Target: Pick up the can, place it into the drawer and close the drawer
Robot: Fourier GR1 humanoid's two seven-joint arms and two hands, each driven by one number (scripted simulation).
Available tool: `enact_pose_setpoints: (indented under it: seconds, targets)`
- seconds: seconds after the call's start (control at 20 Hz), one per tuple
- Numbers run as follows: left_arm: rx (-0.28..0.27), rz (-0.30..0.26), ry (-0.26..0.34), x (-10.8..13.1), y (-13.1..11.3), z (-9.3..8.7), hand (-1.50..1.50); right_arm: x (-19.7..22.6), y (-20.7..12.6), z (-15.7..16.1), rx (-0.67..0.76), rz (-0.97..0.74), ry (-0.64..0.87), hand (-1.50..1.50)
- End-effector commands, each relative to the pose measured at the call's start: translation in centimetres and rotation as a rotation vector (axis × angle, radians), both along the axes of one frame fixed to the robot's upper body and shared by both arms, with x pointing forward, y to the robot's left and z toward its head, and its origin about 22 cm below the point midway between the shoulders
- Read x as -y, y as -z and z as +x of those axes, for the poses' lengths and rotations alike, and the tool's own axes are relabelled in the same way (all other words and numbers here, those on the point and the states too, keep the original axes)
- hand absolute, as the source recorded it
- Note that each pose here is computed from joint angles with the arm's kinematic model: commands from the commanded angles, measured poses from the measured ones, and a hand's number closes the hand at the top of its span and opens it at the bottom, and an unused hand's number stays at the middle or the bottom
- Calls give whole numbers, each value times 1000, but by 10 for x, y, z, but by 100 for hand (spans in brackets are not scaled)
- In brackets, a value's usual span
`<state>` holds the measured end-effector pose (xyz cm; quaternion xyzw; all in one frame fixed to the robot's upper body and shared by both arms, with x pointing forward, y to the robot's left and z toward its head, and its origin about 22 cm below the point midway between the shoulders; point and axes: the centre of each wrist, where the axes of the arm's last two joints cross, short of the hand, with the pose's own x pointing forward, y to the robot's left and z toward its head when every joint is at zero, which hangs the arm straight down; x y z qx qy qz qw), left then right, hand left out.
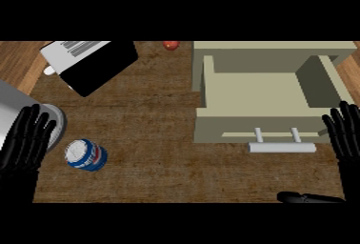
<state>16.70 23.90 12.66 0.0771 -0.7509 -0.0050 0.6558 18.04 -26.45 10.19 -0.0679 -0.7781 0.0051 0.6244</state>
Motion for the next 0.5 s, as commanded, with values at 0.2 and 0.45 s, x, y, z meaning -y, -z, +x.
enact_pose_setpoints:
  seconds: [0.2, 0.45]
  targets:
    - [-36, -45, -69, -5, 5, -13, -150, 23, 18, 6, -9, 15, 4, -150]
    - [-48, -39, -87, -37, 17, 12, -150, 27, 23, -6, 10, 8, 23, -150]
